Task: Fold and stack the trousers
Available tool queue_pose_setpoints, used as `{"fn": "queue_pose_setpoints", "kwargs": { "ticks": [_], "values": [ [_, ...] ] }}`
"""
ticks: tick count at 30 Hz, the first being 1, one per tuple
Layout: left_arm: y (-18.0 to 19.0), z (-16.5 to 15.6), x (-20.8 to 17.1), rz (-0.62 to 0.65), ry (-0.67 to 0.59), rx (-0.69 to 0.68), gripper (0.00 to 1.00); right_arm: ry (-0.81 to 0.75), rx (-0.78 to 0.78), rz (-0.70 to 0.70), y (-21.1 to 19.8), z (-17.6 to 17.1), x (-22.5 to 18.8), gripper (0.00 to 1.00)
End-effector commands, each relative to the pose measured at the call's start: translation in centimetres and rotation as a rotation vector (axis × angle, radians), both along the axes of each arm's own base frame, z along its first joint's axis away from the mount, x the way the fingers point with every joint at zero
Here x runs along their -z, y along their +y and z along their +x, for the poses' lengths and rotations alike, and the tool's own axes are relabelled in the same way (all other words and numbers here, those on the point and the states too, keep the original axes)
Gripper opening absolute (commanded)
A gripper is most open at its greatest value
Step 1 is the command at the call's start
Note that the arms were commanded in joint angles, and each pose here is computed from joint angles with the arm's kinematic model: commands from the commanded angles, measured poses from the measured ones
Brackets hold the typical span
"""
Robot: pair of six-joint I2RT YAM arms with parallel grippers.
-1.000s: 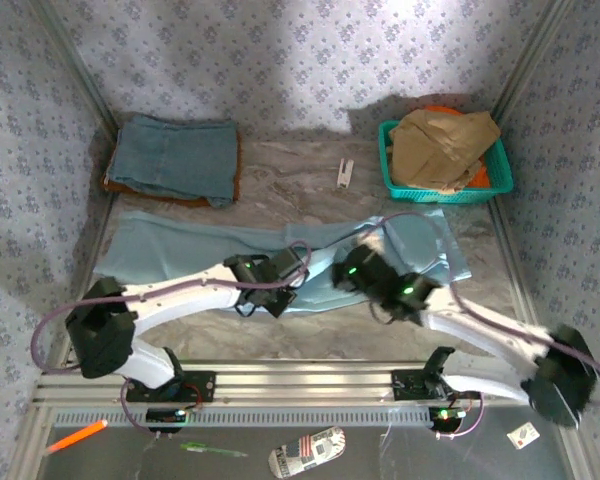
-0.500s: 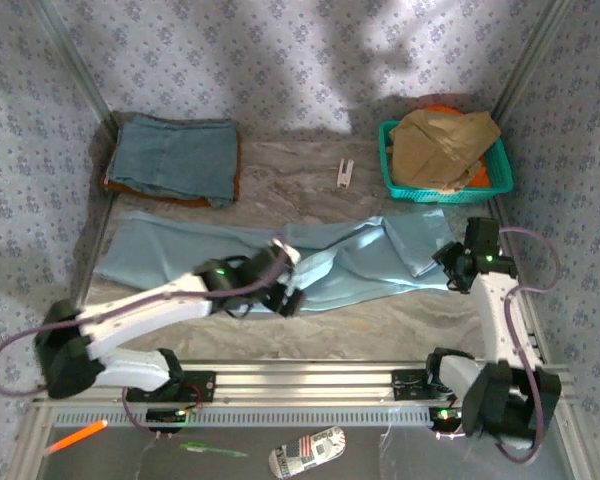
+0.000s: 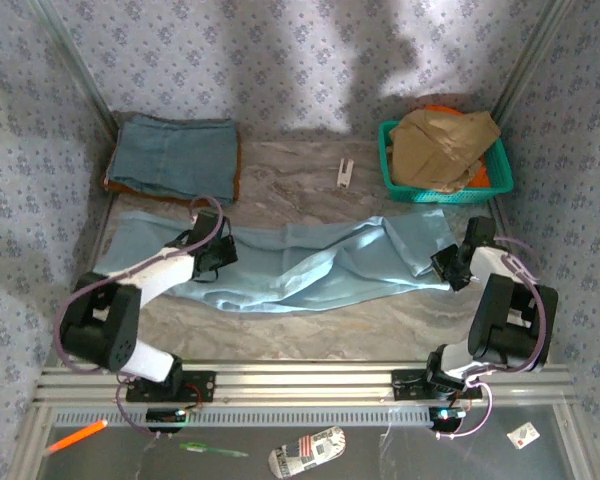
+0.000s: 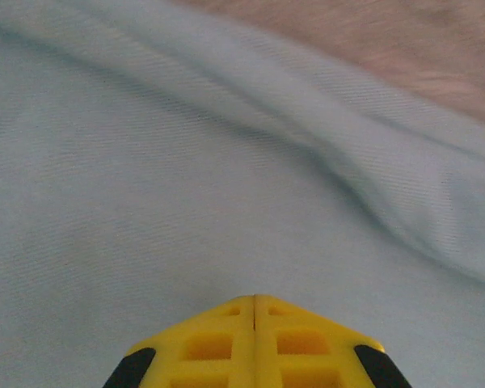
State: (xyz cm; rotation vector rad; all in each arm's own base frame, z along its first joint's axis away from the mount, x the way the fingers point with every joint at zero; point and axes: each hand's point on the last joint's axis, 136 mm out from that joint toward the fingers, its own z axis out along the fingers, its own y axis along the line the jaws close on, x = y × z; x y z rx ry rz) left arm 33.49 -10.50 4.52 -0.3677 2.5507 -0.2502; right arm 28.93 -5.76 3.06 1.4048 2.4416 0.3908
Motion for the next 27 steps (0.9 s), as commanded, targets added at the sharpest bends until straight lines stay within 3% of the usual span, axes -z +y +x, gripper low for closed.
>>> {"fn": "queue_pose_setpoints", "kwargs": {
  "ticks": [1,10,17,22,25,27],
  "values": [
    [0.5,2.3,-0.9,-0.073,-0.1,-0.092,0.0,0.038,0.07,-0.049,-2.0,-0.9,0.9,0.0],
    [6.0,-2.2,2.7,-0.057,-0.029,-0.348,0.0,0.143,0.137,0.032,-3.2,-2.4,3.0,0.0],
    [9.1,-6.4,4.6,-0.109,0.053,-0.537,0.0,0.16,0.24,0.118,-4.6,-6.5,2.5,0.0],
    [10.8,-8.5,3.8,-0.096,0.013,-0.633,0.0,0.134,0.29,0.164,-4.7,-9.7,2.1,0.0],
    [11.7,-8.2,2.0,-0.066,-0.059,-0.627,0.0,0.079,0.243,0.149,-4.0,-9.1,0.5,0.0],
    [11.3,-7.2,0.4,-0.078,-0.098,-0.578,0.0,0.05,0.128,0.075,-3.0,-7.9,-1.6,0.0]
  ]
}}
